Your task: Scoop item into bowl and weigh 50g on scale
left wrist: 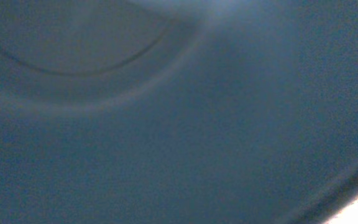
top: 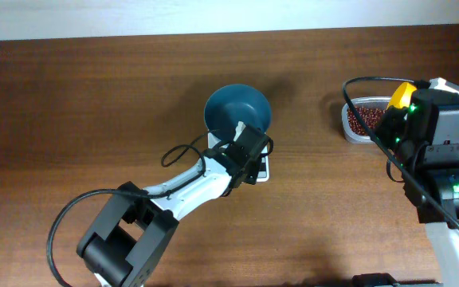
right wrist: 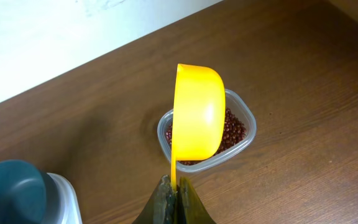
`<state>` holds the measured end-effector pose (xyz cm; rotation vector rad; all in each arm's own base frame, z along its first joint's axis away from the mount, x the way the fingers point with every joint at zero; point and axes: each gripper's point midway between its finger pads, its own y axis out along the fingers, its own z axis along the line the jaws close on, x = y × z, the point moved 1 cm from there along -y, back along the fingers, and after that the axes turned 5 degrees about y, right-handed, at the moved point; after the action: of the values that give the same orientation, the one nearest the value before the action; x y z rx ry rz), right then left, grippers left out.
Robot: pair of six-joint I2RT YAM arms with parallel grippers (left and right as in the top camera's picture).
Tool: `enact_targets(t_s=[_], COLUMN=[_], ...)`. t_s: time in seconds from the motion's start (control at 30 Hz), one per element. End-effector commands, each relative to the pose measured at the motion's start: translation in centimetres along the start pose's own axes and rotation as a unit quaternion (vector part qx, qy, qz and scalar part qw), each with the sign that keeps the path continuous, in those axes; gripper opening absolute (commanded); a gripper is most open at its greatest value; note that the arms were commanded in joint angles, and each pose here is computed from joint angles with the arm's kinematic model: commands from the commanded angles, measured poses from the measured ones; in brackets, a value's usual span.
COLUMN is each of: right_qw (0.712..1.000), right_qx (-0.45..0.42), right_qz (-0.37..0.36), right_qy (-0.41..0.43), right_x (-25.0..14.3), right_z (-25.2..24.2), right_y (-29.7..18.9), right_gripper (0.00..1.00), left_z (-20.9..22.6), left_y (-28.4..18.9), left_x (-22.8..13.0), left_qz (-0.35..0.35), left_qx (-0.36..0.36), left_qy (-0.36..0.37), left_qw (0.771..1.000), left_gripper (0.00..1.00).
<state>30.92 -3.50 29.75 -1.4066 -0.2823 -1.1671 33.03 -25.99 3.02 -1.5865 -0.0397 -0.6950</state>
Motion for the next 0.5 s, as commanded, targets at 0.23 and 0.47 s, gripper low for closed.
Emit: enact_targets(t_s=[0.23, 0.47], right_qw=[1.0, 1.0], right_qx=[0.003, 0.003], right_qz=[-0.01, -0.01], right_qy=[0.003, 0.003], right_x=[0.89, 0.88], right_z=[0.15, 0.14], right_y=[-0.33, -0.33], right_gripper=[0.04, 0.04], left_z=[-0.69, -0.9], left_y=[0.57, 0.56], left_x=[-1.16, -1.28], left_qz=[0.016, 0.02], left_qx=[-0.012, -0.018], left_qy=[0.014, 0.015], left_qw=[1.0, 1.0], left_gripper=[0.0, 0.0])
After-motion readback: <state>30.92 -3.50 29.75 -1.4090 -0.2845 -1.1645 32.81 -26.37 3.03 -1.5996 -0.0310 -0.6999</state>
